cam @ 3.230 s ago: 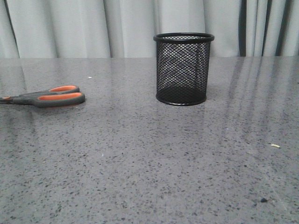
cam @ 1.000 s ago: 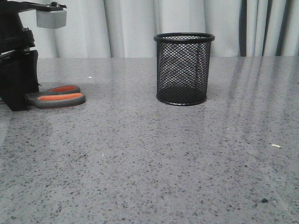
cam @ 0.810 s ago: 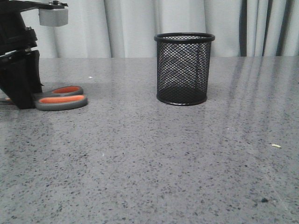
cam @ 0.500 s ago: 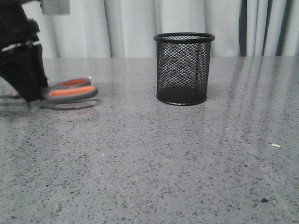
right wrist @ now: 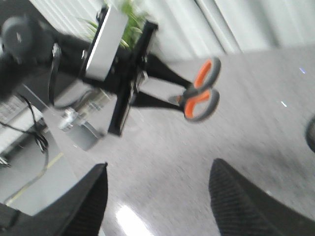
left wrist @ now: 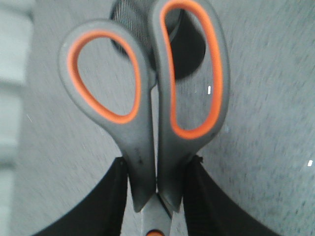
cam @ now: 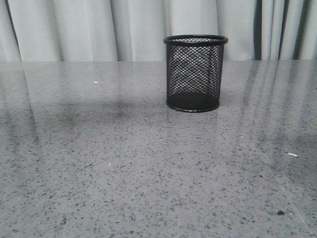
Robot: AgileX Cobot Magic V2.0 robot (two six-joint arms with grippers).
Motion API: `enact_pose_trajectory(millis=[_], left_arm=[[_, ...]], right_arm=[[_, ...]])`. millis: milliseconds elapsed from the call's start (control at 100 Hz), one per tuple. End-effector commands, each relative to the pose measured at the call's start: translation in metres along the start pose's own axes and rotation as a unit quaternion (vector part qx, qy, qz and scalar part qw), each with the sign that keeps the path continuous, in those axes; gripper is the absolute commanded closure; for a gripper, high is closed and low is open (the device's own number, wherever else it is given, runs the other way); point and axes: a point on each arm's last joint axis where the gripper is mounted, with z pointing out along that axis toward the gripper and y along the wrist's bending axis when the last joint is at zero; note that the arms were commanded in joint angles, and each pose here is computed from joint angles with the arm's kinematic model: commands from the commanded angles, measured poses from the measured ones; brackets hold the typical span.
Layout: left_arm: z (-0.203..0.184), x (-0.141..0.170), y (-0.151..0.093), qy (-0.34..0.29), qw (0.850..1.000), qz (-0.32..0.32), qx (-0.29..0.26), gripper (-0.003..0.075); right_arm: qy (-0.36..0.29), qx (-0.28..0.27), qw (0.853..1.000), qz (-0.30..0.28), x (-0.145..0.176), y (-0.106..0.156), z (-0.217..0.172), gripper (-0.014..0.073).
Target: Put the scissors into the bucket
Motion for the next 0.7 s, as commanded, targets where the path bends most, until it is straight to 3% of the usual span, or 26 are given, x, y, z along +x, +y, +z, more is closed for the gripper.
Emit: enact_pose_trajectory(millis=[0, 240, 450, 690], left_arm=[[-0.037, -0.035, -0.008, -0.077, 0.994, 0.032, -0.069, 0.0675], [-0.052, -0.07, -0.033, -0.144, 0.983, 0.085, -0.073, 0.0675], [-0.052, -0.083, -0.037, -0.172, 0.977, 0.097, -0.083, 0.0675], [-0.055, -0.084, -0.038, -0.179, 0.976, 0.094, -0.082, 0.0675]], right_arm=[[-0.038, -0.026, 0.999, 0.006, -0.019, 0.005, 0.004, 0.0186], [-0.007, -0.056, 0.998, -0.02, -0.039, 0.011, 0.021, 0.0186], [0.042, -0.038, 0.996, -0.07, -0.039, 0.014, 0.042, 0.018], [0.054, 0.002, 0.997, -0.06, -0.035, -0.002, 0.063, 0.0178]])
